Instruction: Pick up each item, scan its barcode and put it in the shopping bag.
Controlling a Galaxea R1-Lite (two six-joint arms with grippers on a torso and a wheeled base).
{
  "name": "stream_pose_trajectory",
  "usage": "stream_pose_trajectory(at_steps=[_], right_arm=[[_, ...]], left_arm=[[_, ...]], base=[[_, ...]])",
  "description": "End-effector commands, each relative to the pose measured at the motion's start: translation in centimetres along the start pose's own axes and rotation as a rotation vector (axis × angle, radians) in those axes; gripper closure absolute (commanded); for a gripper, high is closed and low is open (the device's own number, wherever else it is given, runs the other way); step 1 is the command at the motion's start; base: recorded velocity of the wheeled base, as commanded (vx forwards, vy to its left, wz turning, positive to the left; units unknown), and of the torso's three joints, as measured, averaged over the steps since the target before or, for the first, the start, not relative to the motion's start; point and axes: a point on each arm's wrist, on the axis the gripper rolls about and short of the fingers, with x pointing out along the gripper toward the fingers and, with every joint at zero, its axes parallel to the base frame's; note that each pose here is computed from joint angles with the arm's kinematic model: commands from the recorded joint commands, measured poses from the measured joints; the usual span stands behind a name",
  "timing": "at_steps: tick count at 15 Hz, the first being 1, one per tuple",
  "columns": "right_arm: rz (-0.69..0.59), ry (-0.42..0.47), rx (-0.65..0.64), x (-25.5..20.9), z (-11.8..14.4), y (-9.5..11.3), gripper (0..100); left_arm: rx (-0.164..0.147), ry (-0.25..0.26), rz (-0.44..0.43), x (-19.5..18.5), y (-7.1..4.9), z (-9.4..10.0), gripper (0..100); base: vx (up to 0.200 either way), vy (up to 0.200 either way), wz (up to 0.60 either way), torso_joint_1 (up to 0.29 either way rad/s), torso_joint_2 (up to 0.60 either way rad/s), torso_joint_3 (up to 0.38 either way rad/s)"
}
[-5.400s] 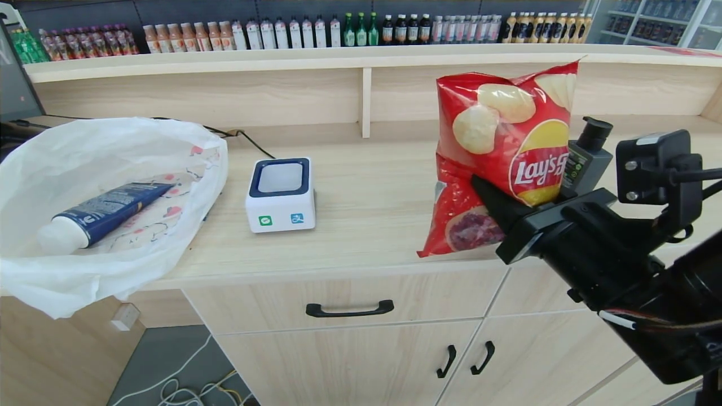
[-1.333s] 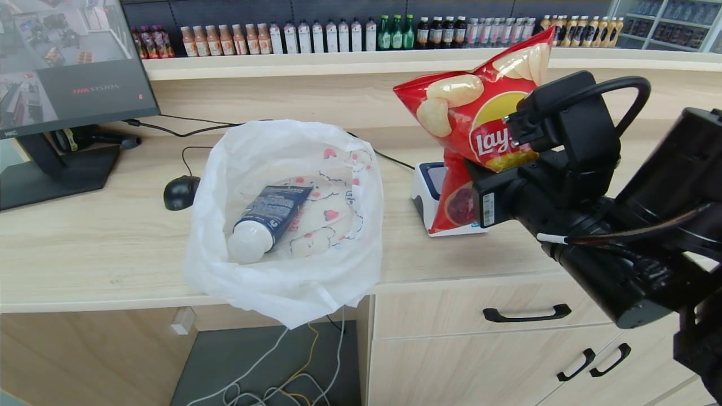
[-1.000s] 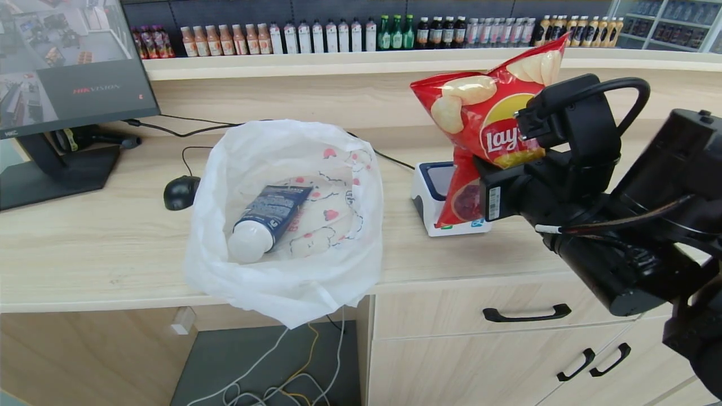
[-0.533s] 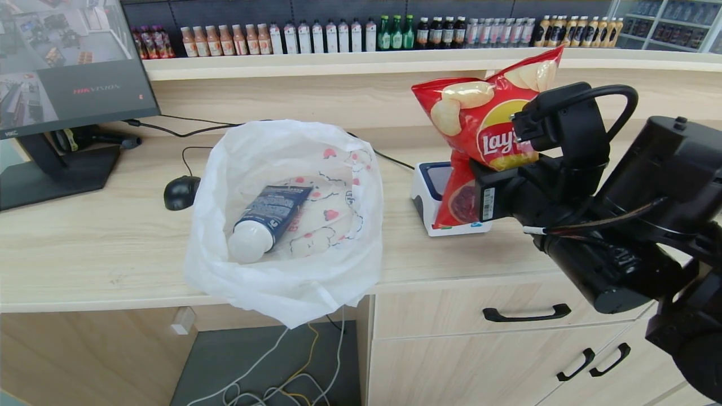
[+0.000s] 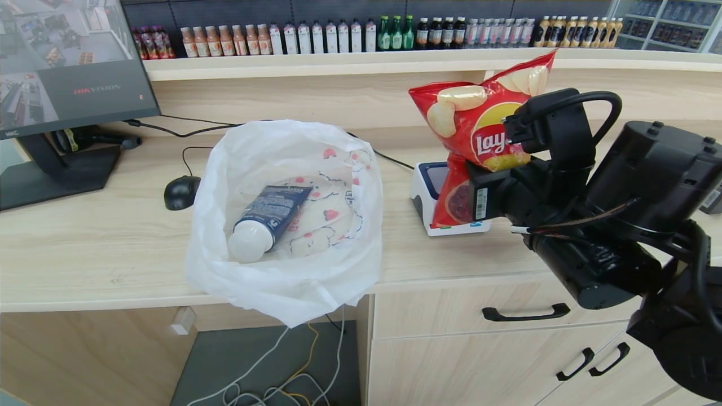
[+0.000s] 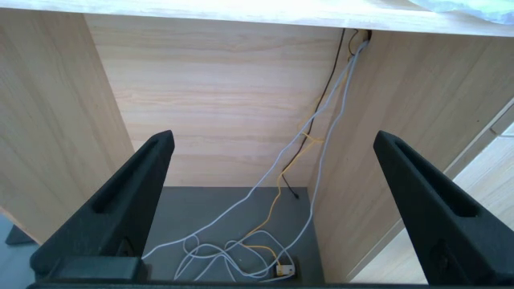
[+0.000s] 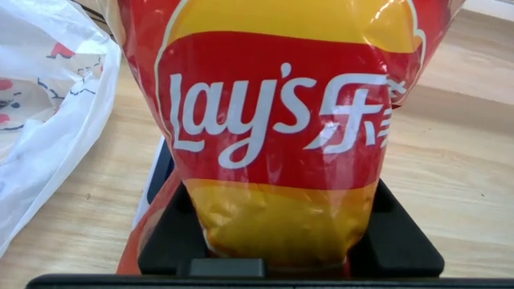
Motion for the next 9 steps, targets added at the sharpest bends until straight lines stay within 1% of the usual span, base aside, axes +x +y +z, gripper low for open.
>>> stream_pose_trajectory(at_steps=[1, 9], right_arm=[[0.004, 0.009, -0.006, 0.16, -0.28, 0.24, 100], [0.001, -0.001, 0.001, 0.18, 0.03, 0.16, 100]], left_arm=[[0.000, -0.001, 0.001, 0.00, 0.00, 0.00, 0], [0.000, -0.001, 0.001, 0.00, 0.00, 0.00, 0]], base=[[0.000, 0.000, 0.00, 0.000, 0.00, 0.000], [0.000, 0.000, 0.00, 0.000, 0.00, 0.000]])
